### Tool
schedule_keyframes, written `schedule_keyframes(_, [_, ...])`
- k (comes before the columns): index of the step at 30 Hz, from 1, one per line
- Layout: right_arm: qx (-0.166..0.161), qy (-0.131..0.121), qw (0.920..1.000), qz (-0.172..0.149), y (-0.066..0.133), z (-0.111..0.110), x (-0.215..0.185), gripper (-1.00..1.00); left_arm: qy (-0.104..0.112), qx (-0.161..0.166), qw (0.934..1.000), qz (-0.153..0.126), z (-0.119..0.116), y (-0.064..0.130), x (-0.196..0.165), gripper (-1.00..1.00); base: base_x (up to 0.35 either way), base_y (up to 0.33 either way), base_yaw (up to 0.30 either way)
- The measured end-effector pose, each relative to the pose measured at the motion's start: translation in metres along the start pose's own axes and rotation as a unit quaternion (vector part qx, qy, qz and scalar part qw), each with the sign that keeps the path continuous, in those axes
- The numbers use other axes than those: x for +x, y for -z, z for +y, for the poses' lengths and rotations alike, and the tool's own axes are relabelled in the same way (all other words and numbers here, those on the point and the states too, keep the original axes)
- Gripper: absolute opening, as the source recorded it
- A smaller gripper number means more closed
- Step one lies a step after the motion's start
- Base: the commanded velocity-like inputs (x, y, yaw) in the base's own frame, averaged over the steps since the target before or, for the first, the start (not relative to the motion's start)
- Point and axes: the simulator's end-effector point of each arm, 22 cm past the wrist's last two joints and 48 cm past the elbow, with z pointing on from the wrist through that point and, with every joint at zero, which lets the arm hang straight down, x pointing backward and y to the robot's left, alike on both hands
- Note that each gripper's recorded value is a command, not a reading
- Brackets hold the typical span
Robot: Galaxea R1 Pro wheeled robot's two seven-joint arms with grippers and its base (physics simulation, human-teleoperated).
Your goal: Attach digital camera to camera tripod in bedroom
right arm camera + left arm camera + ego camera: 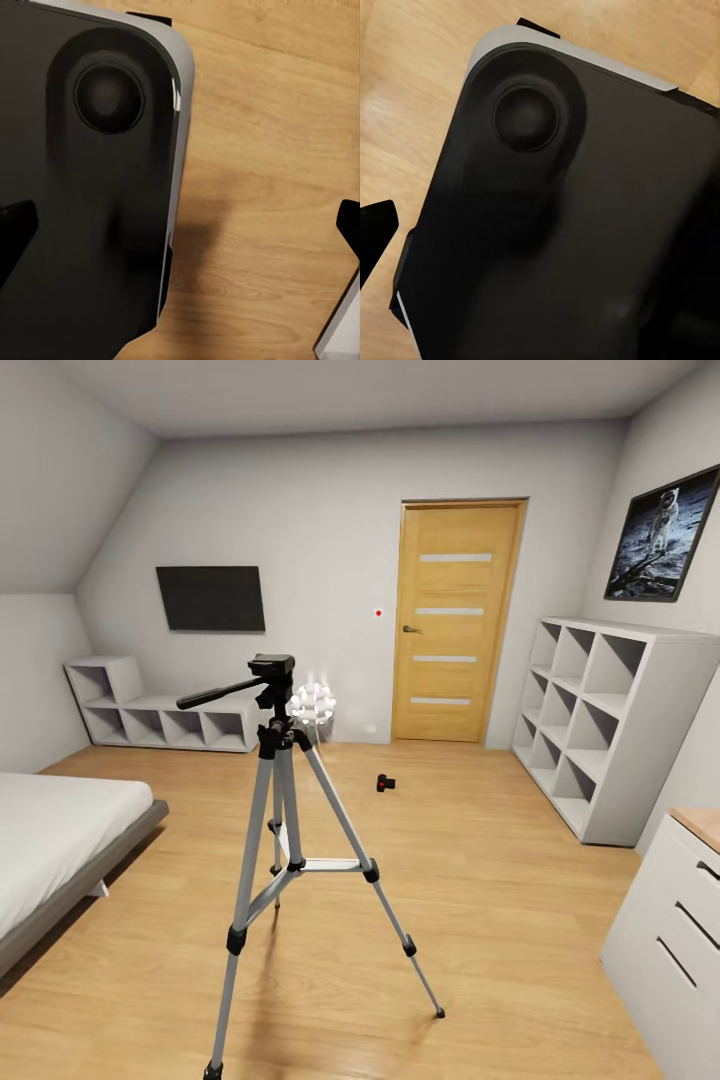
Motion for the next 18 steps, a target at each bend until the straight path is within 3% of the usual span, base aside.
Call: schedule_keyframes(18, [0.000,0.000,1.0000,-0.009,0.0001,0.0000,-0.0037,1.00,0.001,0.000,1.0000,0.000,-0.0003,0.0000,0.0001,1.00,0.000,0.000,0.037])
